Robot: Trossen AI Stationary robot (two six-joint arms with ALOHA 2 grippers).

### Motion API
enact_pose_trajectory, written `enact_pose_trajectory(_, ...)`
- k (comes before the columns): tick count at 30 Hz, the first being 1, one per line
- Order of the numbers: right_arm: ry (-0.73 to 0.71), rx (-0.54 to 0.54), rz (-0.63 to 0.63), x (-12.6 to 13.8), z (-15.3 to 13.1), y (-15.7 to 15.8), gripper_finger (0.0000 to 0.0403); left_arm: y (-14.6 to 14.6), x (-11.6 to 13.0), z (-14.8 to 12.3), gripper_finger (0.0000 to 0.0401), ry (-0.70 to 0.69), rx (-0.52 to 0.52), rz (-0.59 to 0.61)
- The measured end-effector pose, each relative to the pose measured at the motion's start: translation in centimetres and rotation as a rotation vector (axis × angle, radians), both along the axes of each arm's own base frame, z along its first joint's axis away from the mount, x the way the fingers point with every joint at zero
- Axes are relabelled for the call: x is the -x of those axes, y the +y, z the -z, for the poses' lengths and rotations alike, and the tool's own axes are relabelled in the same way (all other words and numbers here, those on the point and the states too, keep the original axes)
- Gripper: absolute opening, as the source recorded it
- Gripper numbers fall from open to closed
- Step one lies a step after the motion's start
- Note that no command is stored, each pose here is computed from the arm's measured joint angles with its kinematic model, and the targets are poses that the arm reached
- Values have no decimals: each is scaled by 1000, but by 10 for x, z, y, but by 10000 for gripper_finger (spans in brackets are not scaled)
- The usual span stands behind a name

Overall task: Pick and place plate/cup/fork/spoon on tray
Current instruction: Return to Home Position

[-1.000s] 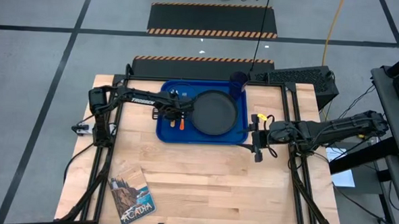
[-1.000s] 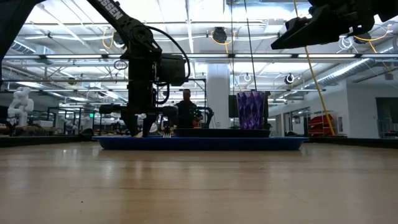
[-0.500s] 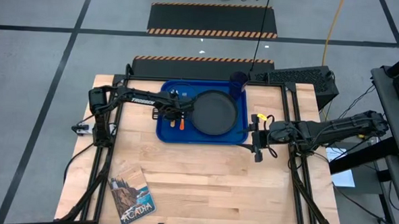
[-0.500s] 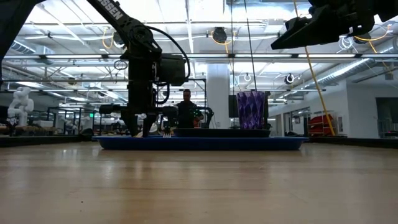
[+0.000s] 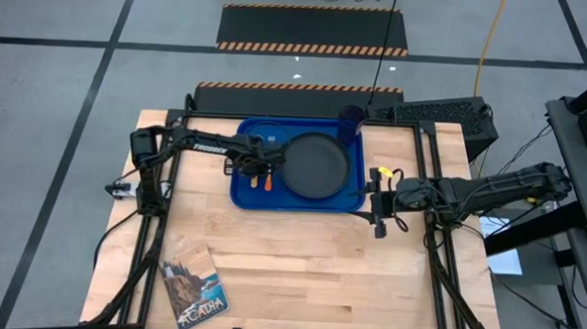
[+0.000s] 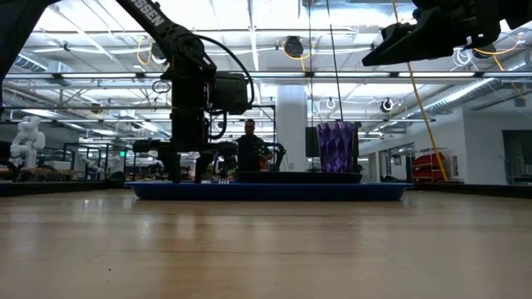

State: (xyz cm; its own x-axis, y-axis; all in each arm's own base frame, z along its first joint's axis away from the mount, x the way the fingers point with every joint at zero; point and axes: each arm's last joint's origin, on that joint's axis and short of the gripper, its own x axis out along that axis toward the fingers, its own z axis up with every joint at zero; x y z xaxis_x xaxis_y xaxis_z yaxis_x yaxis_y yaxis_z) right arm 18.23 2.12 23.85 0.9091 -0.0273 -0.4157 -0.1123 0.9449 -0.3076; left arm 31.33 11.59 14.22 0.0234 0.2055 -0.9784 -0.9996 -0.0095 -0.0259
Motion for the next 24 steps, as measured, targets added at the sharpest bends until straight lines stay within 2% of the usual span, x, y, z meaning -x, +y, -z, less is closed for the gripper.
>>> enact_pose_trajectory(4, 0, 0, 0, 0, 0, 0, 199, -1, 5, -12, 153, 6, -13, -4)
enact_pose_trajectory(10, -3, 3, -1, 0, 0, 0, 199, -10, 10, -55, 152, -59, -99, 54)
enact_pose_trajectory(13, -10, 5, -2, 0, -1, 0, 199, -22, 8, -85, 152, -153, -224, 175)
enact_pose_trajectory(16, -12, 25, -3, 0, -1, 0, 199, -41, 7, -112, 152, -210, -389, 345)
enact_pose_trajectory(19, -43, 48, 51, -1, -4, -2, 199, -61, 9, -137, 152, -259, -528, 516)
enact_pose_trajectory(21, -71, 60, 64, -2, -6, -3, 198, -73, 12, -150, 152, -261, -608, 618)
enact_pose_trajectory(24, -114, 66, 54, -4, -10, -2, 190, -92, 19, -159, 152, -169, -764, 736)
